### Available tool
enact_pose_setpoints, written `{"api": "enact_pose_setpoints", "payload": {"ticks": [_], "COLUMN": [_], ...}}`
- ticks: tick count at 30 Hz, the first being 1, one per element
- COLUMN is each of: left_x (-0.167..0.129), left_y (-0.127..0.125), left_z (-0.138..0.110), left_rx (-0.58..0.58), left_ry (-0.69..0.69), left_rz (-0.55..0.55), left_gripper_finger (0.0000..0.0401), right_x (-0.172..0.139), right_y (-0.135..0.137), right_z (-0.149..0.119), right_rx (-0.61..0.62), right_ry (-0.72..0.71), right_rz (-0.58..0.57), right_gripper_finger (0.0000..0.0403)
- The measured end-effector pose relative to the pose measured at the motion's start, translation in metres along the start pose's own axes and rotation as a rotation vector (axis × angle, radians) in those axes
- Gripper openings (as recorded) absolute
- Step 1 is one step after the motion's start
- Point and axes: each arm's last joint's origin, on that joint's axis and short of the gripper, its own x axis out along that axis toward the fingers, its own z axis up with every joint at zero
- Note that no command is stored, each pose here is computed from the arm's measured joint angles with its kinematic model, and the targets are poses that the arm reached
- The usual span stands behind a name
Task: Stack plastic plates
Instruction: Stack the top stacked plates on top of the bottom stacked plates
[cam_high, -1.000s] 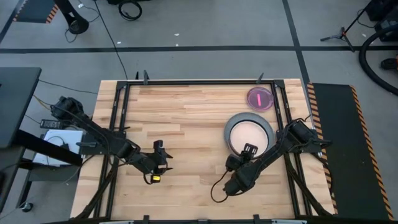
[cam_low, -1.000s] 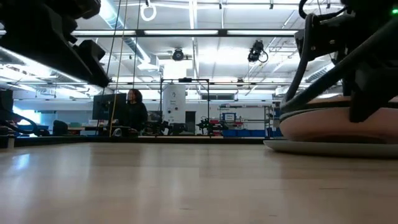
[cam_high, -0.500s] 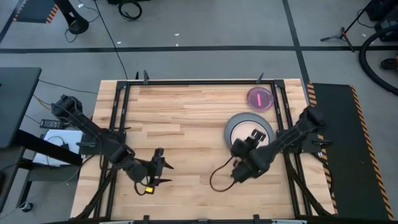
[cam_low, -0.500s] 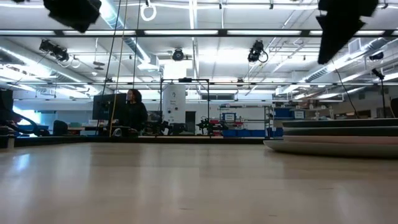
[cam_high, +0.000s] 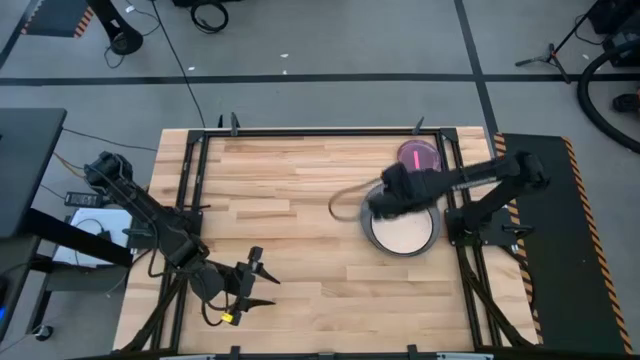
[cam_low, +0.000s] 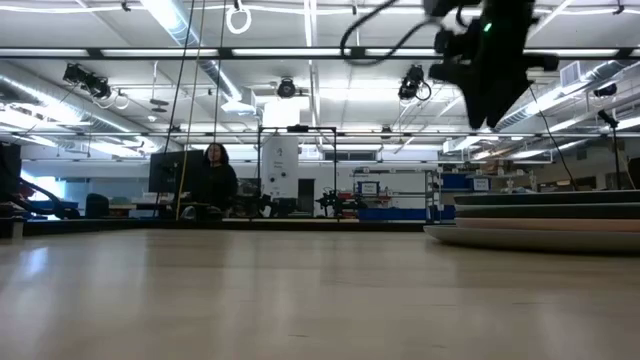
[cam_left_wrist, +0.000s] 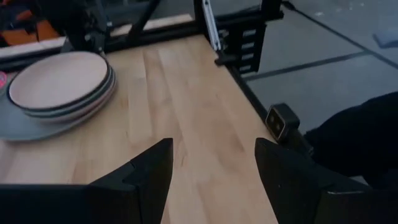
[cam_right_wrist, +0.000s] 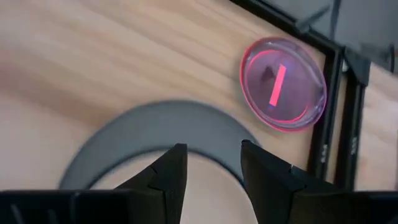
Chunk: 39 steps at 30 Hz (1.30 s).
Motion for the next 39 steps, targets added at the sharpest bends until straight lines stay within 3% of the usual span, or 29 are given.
{"api": "enact_pose_setpoints", "payload": {"ticks": [9,15,22,28,39], "left_x": [0.001,0.001,0.001,0.0,0.001], "left_y": [0.0,0.0,0.0,0.002,0.011], "left_z": [0.0,0.0,-0.004,-0.01,-0.03], "left_rx": [0.018,0.019,0.022,0.006,-0.068], "left_ry": [-0.001,0.003,0.034,0.096,0.285], "left_rz": [0.0,0.0,0.005,0.018,0.095], "left_gripper_finger": [0.0233,0.0233,0.0233,0.0233,0.0233], "right_x": [0.099,0.154,0.206,0.231,0.245], "right_y": [-0.006,-0.002,-0.009,-0.016,-0.029], "right_z": [0.055,0.075,0.073,0.067,0.075], "right_rx": [0.145,0.109,0.034,-0.031,-0.005], "right_ry": [0.068,0.105,0.239,0.295,0.323], "right_rz": [-0.09,-0.113,-0.241,-0.347,-0.336], "right_gripper_finger": [0.0157,0.0157,0.0157,0.0157,0.0144]}}
